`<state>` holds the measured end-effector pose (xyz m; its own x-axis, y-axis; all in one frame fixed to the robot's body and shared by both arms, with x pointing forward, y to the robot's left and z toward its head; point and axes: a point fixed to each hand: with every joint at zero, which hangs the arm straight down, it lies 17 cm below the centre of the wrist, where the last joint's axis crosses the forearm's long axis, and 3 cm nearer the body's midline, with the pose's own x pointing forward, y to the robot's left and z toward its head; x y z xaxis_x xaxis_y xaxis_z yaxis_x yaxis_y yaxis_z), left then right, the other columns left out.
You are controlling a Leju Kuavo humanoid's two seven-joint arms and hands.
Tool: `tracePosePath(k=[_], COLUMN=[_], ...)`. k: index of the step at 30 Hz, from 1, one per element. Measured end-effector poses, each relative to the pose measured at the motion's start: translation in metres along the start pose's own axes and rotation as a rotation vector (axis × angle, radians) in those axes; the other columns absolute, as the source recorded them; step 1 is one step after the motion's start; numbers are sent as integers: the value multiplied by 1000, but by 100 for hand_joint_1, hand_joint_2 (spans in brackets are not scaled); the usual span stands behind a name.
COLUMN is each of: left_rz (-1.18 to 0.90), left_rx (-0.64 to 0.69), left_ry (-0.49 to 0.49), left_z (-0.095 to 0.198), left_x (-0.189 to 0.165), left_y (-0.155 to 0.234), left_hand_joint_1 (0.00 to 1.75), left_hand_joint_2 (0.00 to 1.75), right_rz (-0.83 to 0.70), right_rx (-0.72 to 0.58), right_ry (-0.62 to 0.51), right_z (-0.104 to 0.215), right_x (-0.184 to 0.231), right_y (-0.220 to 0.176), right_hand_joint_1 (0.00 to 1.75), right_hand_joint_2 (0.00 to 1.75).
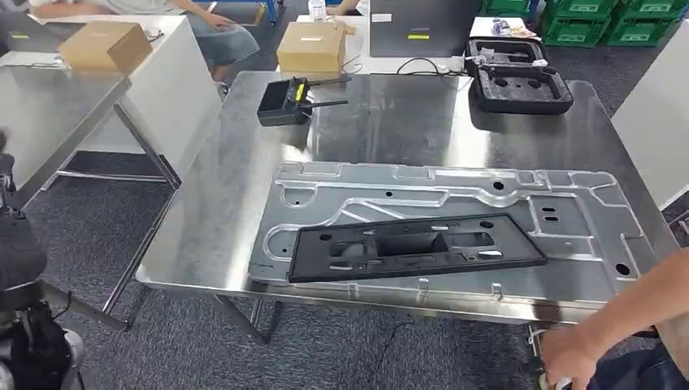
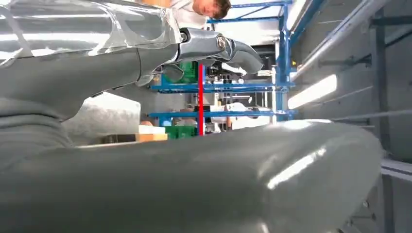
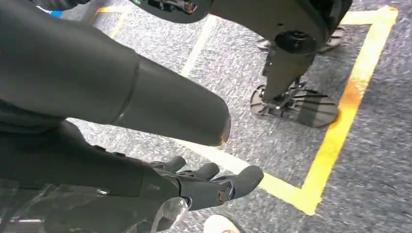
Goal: Take the parts from the cabinet and place them on the table.
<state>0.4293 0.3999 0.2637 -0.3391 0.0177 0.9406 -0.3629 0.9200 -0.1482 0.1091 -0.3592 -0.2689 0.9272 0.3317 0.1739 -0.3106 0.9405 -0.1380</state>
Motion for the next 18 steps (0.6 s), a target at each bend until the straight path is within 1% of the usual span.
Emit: tracePosePath(k=[2, 3, 6, 8, 11, 18], left_rz=[1, 4, 11, 3, 2, -6], left_rx=[-1, -2, -8, -6, -9, -17], left_ry=[-3, -7, -24, -18, -42, -43], left_z=[0, 0, -1, 1, -1, 0], left_x=[1, 3, 10, 8, 17, 20], left_y=[0, -1, -5, -4, -8, -16], left_hand_joint_1=[0, 0, 0, 0, 0, 0], left_hand_joint_2=[0, 175, 175, 175, 175, 175], right_rz=[-1, -1, -4, -8, -10, -18], right_rx=[1, 3, 9, 9, 14, 18], right_ry=[-1, -2, -4, -4, -2, -5], right_z=[0, 0, 0, 0, 0, 0], right_x=[1, 2, 3, 3, 2, 3], right_y=[1, 2, 7, 7, 10, 11], right_hand_joint_1=[0, 0, 0, 0, 0, 0], right_hand_joint_2=[0, 0, 0, 0, 0, 0])
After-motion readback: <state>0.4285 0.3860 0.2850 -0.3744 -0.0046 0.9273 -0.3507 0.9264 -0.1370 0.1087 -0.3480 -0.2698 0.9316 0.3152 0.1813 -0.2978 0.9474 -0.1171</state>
